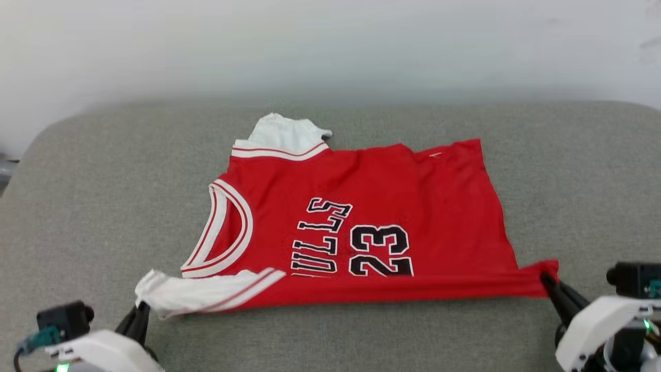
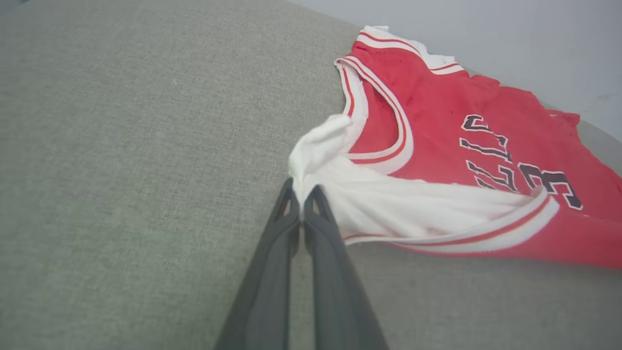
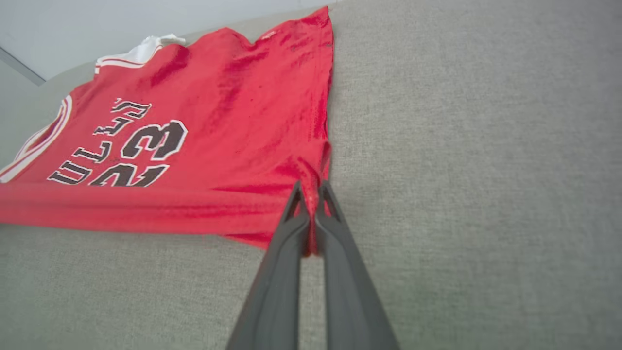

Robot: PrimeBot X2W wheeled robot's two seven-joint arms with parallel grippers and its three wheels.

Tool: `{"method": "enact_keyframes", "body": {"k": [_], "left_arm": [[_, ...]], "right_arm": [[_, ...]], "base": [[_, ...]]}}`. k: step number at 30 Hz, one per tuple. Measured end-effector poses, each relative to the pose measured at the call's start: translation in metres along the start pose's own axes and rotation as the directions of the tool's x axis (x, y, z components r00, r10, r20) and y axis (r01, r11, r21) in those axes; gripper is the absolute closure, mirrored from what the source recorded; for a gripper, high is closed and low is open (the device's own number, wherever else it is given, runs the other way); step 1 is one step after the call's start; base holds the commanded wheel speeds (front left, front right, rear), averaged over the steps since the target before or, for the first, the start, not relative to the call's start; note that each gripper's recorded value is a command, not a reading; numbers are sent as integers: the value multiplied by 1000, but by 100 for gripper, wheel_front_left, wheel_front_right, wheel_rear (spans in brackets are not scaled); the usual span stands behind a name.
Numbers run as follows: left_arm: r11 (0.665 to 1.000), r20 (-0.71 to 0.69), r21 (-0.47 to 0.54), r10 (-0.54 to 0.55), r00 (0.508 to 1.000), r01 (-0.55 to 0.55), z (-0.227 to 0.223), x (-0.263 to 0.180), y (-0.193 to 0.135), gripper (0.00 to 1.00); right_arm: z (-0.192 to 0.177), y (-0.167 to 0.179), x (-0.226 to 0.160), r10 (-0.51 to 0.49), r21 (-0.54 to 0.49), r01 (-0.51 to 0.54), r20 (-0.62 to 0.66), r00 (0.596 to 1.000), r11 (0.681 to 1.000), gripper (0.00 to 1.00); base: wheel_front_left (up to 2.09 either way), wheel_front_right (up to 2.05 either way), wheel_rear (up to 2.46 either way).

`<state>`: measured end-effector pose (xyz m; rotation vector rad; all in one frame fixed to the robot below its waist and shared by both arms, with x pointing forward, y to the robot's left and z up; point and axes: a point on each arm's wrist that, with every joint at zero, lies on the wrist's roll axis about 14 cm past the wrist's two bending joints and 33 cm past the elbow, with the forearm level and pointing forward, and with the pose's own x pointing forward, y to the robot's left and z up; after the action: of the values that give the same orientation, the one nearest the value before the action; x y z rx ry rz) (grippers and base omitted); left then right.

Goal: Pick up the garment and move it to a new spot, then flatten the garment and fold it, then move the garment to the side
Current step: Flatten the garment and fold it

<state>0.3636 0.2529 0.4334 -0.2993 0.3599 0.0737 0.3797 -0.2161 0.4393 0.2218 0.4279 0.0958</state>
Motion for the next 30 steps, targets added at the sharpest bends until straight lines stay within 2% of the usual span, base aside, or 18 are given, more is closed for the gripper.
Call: {"method": "enact_keyframes", "body": {"k": [10, 15, 22, 30], "left_arm": [[996, -77, -55, 63, 995, -67, -29, -65, 10, 100], [996, -101, -59, 65, 993, -72, -35, -82, 10, 100], [999, -77, -35, 23, 997, -26, -22, -72, -1, 100], [999, -31, -6, -44, 999, 43, -1, -32, -23, 100]], "right_arm": [[-41, 0, -57, -56, 60, 61, -71, 996, 996, 100], [-53, 0, -72, -79, 75, 88, -108, 991, 993, 100], [-50, 0, -73, -96, 49, 103, -121, 988, 994, 100], [-29, 6, -42, -84, -17, 82, -95, 992, 996, 100]], "base": [[0, 0, 0], [0, 0, 0], [0, 0, 0], [0, 0, 0]]}}
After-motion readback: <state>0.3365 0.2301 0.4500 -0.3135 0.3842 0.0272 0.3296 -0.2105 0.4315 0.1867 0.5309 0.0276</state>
